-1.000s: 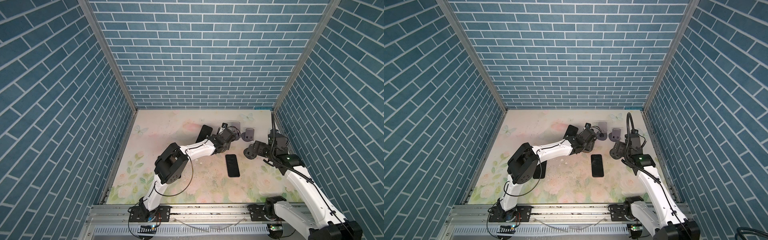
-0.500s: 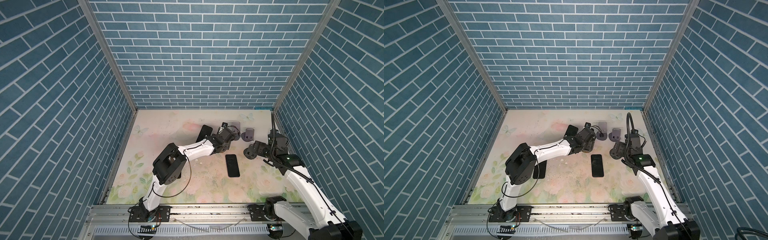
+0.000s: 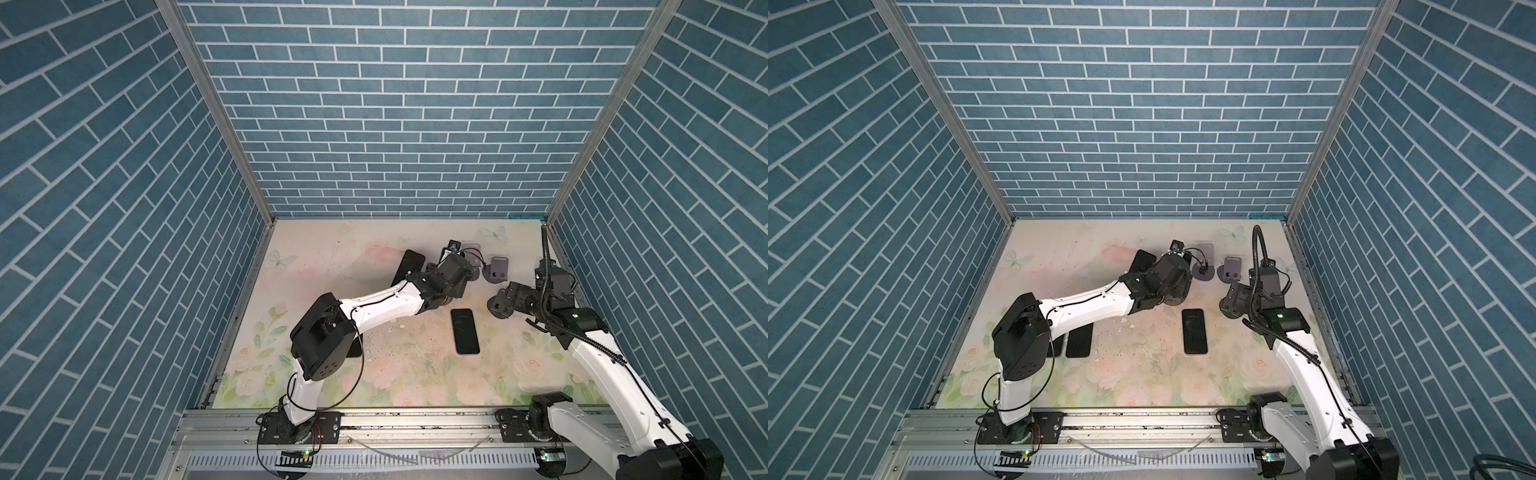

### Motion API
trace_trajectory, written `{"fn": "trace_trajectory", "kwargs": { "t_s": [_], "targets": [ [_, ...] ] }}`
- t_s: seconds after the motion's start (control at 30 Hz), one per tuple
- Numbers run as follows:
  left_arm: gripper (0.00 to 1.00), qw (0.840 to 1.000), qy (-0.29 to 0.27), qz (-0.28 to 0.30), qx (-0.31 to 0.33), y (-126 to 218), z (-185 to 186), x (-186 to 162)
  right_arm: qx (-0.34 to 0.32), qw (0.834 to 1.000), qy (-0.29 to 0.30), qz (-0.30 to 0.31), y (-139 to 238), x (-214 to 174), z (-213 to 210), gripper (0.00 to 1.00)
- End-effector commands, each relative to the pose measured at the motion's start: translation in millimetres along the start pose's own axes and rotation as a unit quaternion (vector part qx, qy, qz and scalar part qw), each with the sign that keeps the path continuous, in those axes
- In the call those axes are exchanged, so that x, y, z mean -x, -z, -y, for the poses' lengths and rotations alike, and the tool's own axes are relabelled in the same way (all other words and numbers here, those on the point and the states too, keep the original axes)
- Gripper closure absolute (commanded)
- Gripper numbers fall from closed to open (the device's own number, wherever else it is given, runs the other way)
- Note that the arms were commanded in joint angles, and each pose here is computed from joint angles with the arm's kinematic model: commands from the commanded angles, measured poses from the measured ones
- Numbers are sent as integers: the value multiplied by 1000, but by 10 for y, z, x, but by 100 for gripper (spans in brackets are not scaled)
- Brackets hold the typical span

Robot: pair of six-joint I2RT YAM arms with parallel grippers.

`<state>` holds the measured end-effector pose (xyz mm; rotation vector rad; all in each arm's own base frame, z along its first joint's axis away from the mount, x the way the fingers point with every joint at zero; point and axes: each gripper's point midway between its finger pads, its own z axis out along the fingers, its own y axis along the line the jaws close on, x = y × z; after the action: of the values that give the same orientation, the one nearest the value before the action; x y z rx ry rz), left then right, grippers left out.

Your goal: Remove the phone from the phone stand

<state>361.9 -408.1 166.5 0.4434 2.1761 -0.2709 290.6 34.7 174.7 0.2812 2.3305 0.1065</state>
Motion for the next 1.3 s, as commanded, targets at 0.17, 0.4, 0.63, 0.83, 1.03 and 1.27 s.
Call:
{"fn": "trace_trajectory", "kwargs": {
  "t_s": [0.17,0.4,0.63,0.83,1.03,1.27],
  "targets": [
    [39,999,-7,18,27,436,-217,77,18,1000,11,-10,-21,-50,-57,4],
    [39,999,6,10,50,745,-486,-62,59,998,2,-20,-23,-56,-213,5],
    [39,996,27,-11,85,999,-796,-305,93,995,-9,-24,-34,-6,-368,4],
    [39,993,36,-34,107,1164,-987,-514,112,993,1,-29,-32,17,-539,5],
    [39,989,44,-55,129,1299,-1190,-693,122,992,23,-32,-32,32,-765,5],
    [38,985,77,-88,130,1282,-1377,-959,151,987,43,-41,-35,44,-1133,5]
  ]
}}
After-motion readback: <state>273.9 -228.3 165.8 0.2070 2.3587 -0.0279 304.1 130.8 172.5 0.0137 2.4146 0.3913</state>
